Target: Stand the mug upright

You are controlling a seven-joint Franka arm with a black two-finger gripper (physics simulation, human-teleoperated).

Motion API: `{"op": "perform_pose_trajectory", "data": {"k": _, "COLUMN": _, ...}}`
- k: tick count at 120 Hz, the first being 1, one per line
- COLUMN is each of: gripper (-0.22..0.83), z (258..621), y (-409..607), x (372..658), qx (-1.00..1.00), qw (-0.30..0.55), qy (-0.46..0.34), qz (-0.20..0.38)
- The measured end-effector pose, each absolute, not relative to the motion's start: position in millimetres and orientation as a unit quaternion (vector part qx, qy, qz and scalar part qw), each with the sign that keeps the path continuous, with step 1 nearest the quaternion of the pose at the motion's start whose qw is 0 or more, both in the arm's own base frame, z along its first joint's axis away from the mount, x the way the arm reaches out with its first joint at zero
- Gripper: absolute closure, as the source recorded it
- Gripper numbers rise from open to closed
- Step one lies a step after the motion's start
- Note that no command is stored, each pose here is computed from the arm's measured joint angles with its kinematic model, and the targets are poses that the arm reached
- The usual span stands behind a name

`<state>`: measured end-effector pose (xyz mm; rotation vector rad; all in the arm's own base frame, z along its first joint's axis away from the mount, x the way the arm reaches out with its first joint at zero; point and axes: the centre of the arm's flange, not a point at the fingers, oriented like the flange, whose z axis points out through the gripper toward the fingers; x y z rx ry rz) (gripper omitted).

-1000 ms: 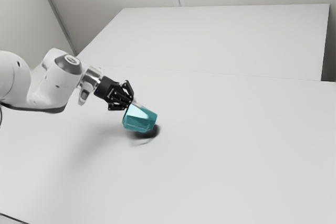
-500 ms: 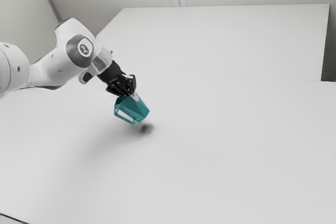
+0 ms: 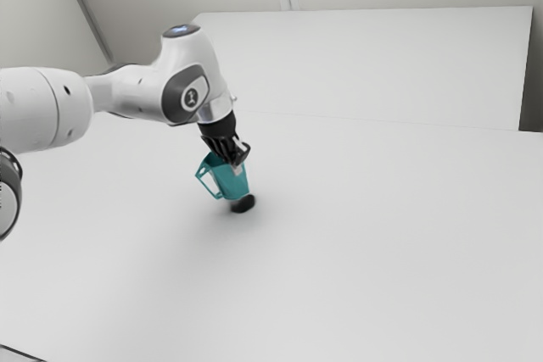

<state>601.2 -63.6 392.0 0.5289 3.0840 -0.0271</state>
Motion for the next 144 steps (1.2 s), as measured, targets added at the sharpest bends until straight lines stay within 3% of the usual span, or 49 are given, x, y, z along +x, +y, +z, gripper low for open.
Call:
{"op": "perform_pose_trajectory", "data": {"k": 39, "gripper": 0.78, "z": 363, "y": -92, "x": 603, "qx": 0.230, "qw": -0.019, "qy": 0.972, "qz": 0.045}}
{"op": "perform_pose_trajectory", "data": {"k": 100, "gripper": 0.78, "z": 356, "y": -93, "x": 608, "qx": 0.236, "qw": -0.019, "qy": 0.970, "qz": 0.053}}
{"op": "perform_pose_trajectory", "data": {"k": 123, "gripper": 0.36, "z": 360, "y": -92, "x": 608, "qx": 0.239, "qw": -0.015, "qy": 0.969, "qz": 0.057}}
{"op": "perform_pose_trajectory", "data": {"k": 144, "gripper": 0.16, "z": 367, "y": -92, "x": 609, "qx": 0.238, "qw": -0.008, "qy": 0.969, "qz": 0.058}}
